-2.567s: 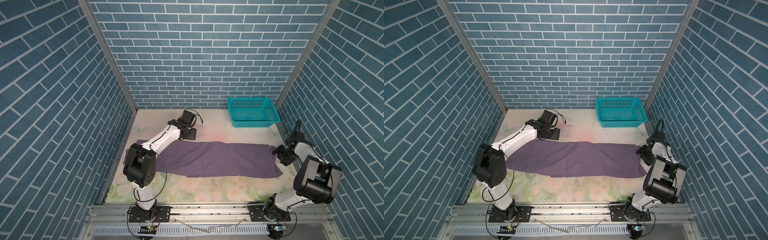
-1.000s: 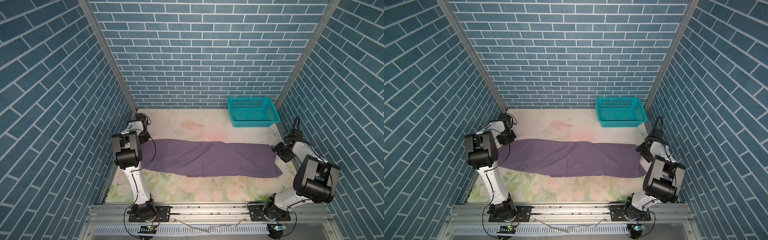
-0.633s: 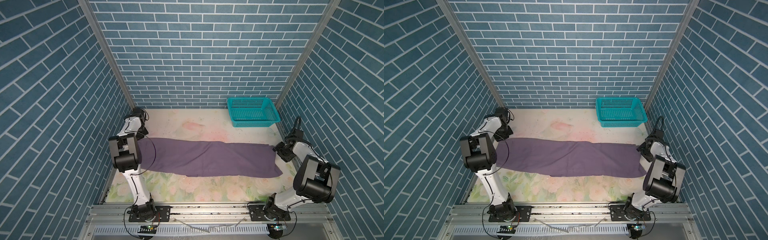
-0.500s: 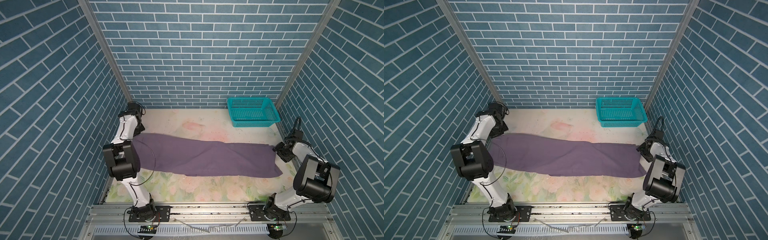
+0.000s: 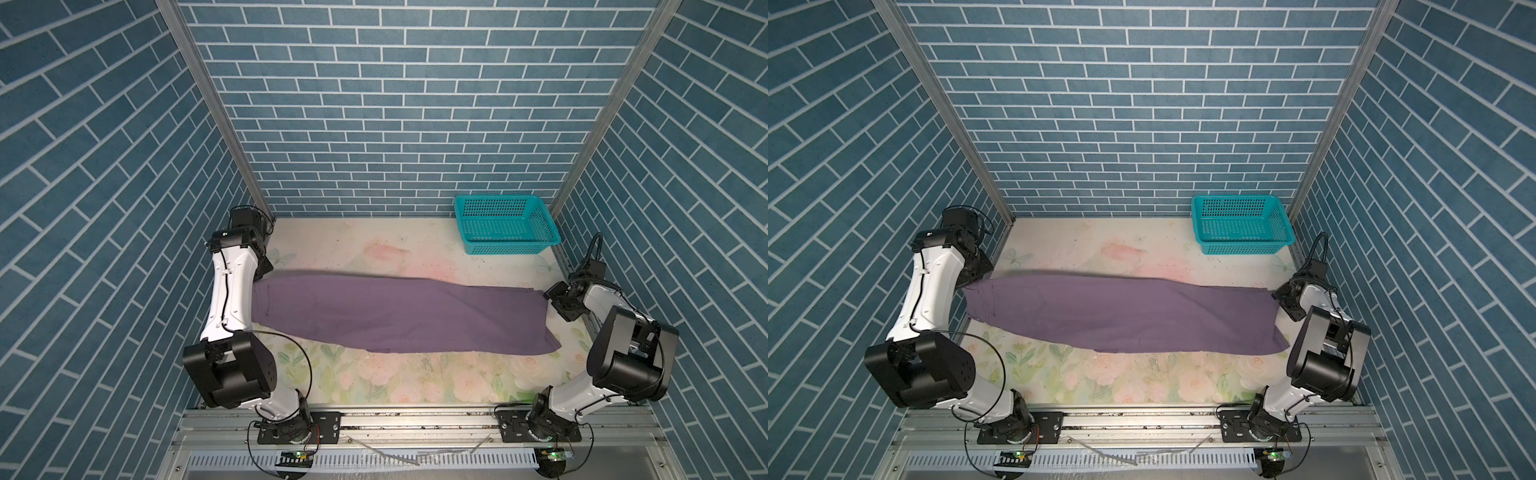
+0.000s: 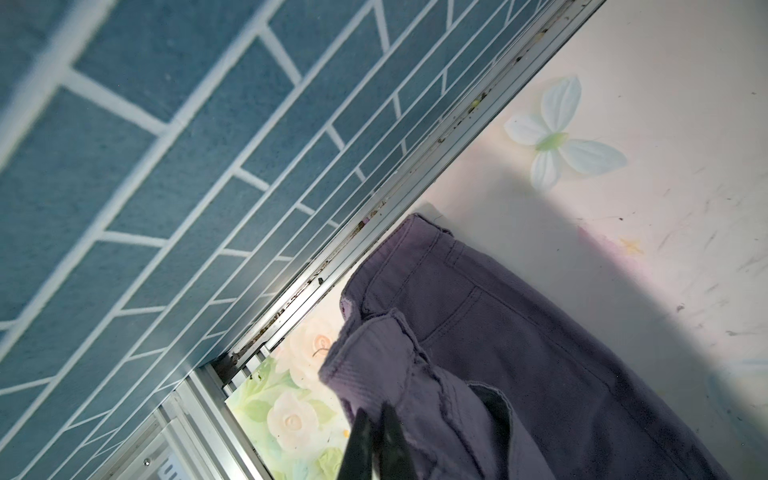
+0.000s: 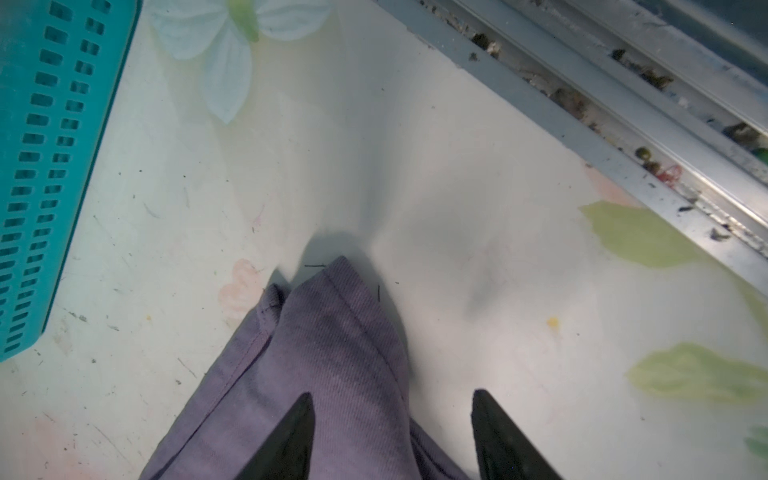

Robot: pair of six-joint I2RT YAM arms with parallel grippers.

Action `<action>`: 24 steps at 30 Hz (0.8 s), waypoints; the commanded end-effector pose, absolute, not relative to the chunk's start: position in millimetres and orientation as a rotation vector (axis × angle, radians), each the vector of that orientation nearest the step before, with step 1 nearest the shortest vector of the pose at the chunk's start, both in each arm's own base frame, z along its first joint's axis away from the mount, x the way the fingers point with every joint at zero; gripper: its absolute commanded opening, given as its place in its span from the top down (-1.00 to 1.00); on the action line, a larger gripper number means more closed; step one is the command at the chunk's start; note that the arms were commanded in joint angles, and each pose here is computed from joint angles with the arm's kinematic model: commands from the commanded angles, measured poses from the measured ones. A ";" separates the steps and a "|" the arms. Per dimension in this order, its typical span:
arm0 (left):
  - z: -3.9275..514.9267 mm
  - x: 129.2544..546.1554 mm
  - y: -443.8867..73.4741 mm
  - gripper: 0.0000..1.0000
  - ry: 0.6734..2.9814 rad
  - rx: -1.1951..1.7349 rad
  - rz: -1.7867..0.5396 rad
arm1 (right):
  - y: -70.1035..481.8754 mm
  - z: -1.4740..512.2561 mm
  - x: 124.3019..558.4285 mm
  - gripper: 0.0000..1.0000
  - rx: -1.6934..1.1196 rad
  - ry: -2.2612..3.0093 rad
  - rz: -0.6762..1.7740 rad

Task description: Fold and stack the trousers

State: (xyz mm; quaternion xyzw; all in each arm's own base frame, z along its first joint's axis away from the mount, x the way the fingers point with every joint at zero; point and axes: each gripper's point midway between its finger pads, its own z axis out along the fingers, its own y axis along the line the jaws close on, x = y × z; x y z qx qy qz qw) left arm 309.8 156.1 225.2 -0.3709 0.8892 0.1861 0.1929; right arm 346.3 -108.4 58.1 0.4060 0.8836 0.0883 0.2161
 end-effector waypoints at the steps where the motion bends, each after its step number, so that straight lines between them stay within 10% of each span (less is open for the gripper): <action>1: 212.2 299.5 170.1 1.00 2.543 -1.058 0.628 | -103.4 45.2 339.0 -0.22 1.177 2.466 0.278; 24: 78.8 360.8 229.5 1.00 2.833 -1.022 0.852 | -113.7 46.2 336.5 -0.08 1.169 2.464 0.186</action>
